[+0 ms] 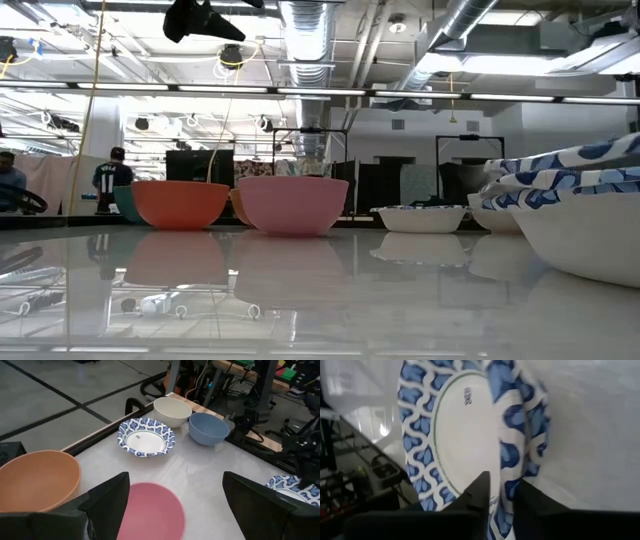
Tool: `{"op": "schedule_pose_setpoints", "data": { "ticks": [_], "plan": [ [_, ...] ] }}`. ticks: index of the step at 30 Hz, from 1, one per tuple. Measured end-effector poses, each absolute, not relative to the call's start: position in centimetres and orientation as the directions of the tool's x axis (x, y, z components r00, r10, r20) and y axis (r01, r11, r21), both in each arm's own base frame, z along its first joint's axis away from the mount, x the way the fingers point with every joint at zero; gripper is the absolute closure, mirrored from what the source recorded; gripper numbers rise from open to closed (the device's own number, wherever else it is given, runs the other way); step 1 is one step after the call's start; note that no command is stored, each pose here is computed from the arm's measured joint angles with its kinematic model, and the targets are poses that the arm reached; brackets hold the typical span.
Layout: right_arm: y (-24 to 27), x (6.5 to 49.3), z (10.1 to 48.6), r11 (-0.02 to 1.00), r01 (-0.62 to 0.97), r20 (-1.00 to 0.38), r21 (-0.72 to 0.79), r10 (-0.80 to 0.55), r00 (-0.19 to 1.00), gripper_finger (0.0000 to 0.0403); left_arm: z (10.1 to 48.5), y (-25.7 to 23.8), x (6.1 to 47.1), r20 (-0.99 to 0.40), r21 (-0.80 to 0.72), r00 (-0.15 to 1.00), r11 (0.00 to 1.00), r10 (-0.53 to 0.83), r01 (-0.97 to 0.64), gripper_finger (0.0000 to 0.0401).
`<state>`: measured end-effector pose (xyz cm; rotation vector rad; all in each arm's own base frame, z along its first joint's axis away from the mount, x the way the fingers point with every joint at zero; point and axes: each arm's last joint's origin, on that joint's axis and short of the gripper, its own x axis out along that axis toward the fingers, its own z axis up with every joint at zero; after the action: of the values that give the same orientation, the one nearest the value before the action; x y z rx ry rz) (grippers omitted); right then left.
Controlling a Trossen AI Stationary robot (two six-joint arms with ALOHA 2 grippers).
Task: Nest bowls inside each other
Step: Stack the bottom left white bowl on top of the bottom right white bowl
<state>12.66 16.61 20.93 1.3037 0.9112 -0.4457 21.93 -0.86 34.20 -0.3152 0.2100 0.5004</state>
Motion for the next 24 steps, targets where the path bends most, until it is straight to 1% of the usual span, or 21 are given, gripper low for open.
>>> {"op": "schedule_pose_setpoints", "data": {
  "ticks": [6, 10, 14, 24],
  "plan": [
    [16.62, 13.25, 21.15, 0.273, 0.717, -0.767, 0.641, 0.238, 0.595, 0.0214, 34.19, -0.5, 21.96, -0.277, -0.248, 0.857, 0.83, 0.434, -0.5, 0.0092],
    [16.48, 13.18, 21.03, 0.269, 0.739, -0.786, 0.618, 0.242, 0.569, 0.0175, 34.18, -0.33, 21.97, -0.278, -0.244, 0.856, 0.829, 0.437, -0.503, 0.0092],
    [16.49, 13.06, 20.96, 0.266, 0.756, -0.8, 0.598, 0.261, 0.541, 0.0165, 34.18, -0.21, 21.98, -0.279, -0.235, 0.856, 0.834, 0.435, -0.5, 0.0092],
    [16.2, 12.97, 21.14, 0.246, 0.781, -0.812, 0.574, 0.295, 0.504, 0.0163, 34.09, -0.23, 21.97, -0.289, -0.23, 0.859, 0.841, 0.422, -0.49, 0.0092]
  ]
}}
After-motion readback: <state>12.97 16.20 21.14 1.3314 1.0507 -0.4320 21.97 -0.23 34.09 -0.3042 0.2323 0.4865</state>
